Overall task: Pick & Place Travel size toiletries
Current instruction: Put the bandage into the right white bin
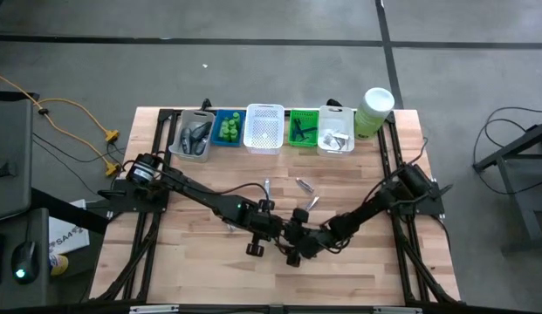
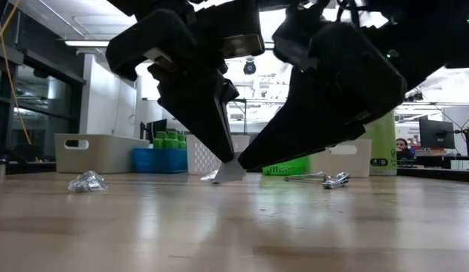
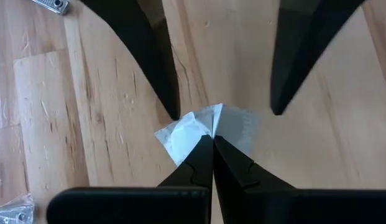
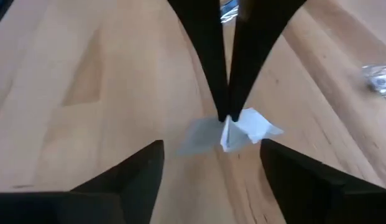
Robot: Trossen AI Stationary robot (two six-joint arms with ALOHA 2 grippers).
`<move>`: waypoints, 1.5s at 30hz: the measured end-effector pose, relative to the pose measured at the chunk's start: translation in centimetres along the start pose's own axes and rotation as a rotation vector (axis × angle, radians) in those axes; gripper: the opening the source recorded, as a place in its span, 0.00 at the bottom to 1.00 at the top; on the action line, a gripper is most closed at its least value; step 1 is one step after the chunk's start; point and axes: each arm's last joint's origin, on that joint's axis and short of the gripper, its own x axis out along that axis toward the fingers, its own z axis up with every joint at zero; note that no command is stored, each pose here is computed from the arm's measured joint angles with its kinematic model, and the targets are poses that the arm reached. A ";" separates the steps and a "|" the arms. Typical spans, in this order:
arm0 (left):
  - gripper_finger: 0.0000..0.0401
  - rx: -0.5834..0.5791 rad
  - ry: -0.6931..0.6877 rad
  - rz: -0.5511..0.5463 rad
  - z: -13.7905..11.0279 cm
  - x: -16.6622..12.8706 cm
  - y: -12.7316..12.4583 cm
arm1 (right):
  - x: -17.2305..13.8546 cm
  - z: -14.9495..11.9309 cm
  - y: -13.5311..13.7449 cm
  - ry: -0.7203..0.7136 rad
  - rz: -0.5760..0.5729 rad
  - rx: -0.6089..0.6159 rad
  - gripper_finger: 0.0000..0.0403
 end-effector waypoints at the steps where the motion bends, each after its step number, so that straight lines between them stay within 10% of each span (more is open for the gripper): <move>1: 0.00 0.000 0.000 0.000 0.0 0.0 0.0 | 0.1 0.1 -0.1 0.003 0.009 0.003 0.66; 14: 0.00 -0.002 -0.025 -0.001 0.2 -0.1 0.0 | 0.4 0.5 -0.6 -0.020 -0.016 0.030 0.64; 31: 0.00 -0.006 -0.029 -0.028 0.3 -0.1 -0.1 | 0.4 0.3 -0.6 0.001 -0.006 0.036 0.04; 45: 0.23 -0.114 0.089 0.065 -0.5 -3.0 0.3 | -0.2 1.3 -1.7 0.023 -0.062 0.062 0.01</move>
